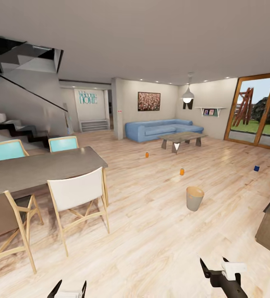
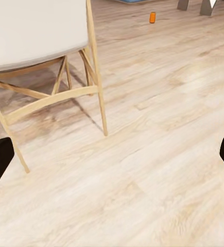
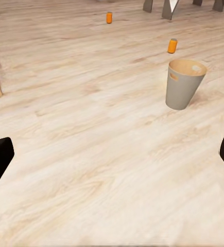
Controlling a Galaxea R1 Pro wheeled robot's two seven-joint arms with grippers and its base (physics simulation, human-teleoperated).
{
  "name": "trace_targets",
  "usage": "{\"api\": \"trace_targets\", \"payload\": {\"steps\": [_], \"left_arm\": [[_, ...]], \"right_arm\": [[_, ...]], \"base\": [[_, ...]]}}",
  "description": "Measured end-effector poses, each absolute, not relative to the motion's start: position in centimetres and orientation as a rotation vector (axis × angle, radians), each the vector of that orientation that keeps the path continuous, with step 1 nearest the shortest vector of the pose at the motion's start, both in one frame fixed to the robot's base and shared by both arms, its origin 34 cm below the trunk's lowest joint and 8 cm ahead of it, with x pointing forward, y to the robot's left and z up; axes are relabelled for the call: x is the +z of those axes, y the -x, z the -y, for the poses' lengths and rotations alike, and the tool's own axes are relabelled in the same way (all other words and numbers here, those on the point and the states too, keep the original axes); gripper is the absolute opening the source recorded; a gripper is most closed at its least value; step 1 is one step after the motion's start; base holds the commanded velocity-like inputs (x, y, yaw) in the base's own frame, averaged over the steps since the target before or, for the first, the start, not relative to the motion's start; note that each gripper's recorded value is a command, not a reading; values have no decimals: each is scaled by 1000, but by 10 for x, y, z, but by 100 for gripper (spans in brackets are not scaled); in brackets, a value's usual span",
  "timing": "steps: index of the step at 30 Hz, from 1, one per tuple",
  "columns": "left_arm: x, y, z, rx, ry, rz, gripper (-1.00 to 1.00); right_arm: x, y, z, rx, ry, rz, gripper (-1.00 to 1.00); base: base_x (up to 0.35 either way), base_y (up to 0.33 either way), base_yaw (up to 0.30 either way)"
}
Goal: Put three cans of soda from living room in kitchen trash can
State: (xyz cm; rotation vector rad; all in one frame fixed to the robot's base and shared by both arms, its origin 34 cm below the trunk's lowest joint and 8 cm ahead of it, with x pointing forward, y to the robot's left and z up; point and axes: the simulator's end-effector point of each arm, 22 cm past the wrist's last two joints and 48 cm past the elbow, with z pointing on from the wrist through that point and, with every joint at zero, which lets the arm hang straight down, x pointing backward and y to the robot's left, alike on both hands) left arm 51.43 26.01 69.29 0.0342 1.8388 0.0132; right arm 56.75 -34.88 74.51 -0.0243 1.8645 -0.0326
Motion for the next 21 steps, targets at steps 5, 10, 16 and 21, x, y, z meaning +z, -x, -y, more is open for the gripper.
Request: {"api": "trace_targets", "payload": {"steps": [5, 10, 16, 21], "left_arm": [[692, -514, -260, 13, -34, -1845, 100], [698, -513, -260, 14, -33, -1852, 100], [705, -512, -260, 13, -33, -1860, 100], [711, -511, -260, 13, -33, -1867, 100]], "right_arm": [[744, -567, 349, -33, 24, -1871, 100], [750, -567, 349, -33, 25, -1877, 100], [757, -566, 349, -33, 25, -1884, 100], [762, -566, 349, -33, 25, -1891, 100]], "base": [[0, 0, -152], [0, 0, -152], [0, 0, -152], [0, 0, -152]]}}
